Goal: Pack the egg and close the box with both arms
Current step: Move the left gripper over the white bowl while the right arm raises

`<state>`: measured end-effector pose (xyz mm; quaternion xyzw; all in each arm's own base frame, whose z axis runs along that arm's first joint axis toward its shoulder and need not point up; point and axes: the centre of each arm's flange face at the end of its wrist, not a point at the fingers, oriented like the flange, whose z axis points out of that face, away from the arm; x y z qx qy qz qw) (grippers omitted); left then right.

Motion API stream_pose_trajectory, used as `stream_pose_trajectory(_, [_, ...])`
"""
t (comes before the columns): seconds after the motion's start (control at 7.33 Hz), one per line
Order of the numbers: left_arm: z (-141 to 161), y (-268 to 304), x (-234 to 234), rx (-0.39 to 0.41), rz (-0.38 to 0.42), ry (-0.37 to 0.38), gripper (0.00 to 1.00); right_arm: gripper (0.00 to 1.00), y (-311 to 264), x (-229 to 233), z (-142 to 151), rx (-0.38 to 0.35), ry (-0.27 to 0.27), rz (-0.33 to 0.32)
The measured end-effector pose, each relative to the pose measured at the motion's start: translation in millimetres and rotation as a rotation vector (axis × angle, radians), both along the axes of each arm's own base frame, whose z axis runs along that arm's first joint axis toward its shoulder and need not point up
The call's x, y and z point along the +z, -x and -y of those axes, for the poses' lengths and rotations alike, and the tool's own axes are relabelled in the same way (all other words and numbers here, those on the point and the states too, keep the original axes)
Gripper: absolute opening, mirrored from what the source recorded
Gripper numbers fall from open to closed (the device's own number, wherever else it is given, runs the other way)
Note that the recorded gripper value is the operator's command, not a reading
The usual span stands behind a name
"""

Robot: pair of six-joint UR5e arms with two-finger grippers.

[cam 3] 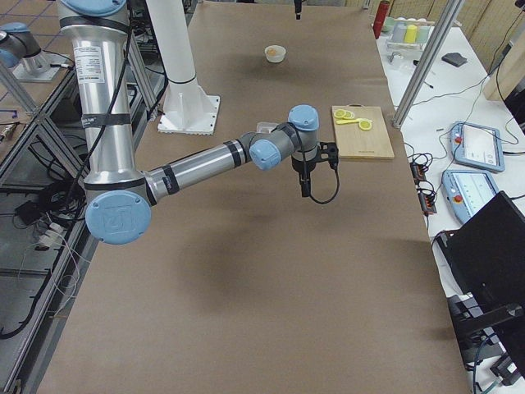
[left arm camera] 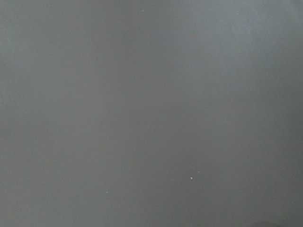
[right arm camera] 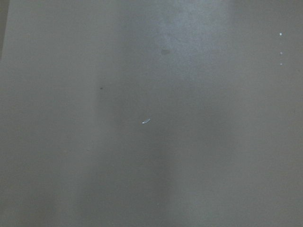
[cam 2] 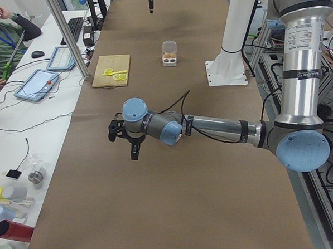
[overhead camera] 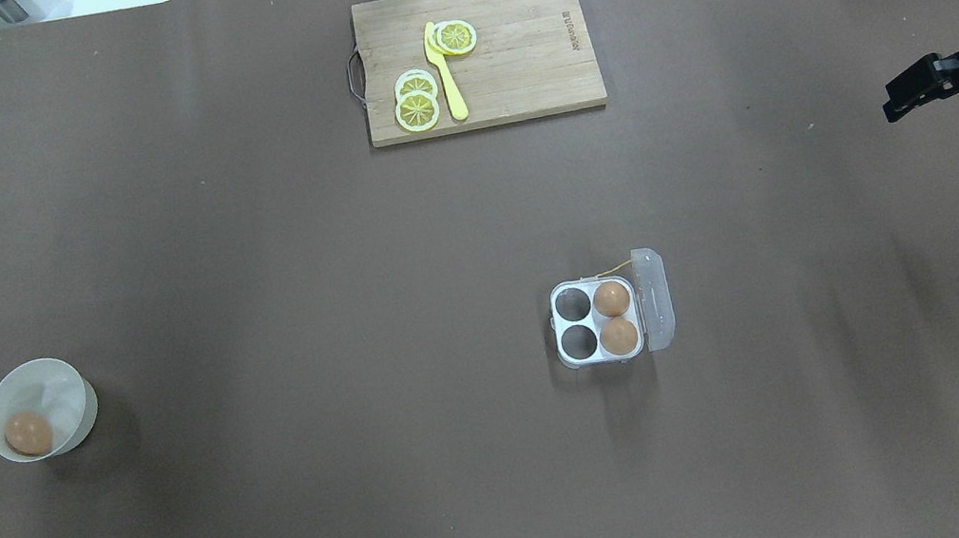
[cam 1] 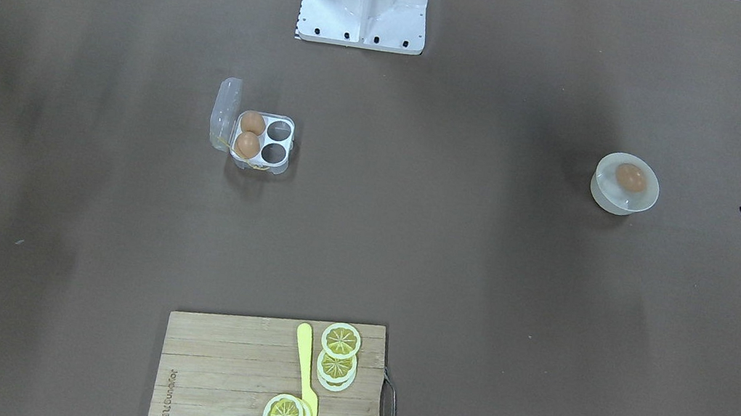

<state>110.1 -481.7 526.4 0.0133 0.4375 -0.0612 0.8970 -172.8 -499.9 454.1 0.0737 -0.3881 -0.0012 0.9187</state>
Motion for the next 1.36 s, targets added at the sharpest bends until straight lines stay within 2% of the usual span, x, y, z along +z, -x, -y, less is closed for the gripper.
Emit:
stream_pose_trajectory(0.14, [-14, -37, -12, 0.007, 0.015, 0.036, 0.98, 1.0, 9, -3, -3, 0.007, 0.003, -0.007])
stream_pose_trajectory(0.41, [-41, -86, -20, 0.058, 0.029, 0.059, 0.96, 1.0, 15, -5, -5, 0.007, 0.002, -0.012])
stream_pose_trajectory(0.68, [-71, -107, -10, 0.121, 0.021, 0.041, 0.72, 1.0, 16, -5, -6, 0.006, 0.0, -0.013])
stream_pose_trajectory(0.95, [-85, -118, -2, 0.152, 0.023, 0.03, 0.72, 1.0, 17, -6, -6, 0.005, -0.001, -0.012])
stream_pose_trajectory(1.36, [-83, -128, 6, 0.164, 0.035, 0.032, 0.72, 1.0, 17, -6, -6, 0.006, -0.001, -0.013])
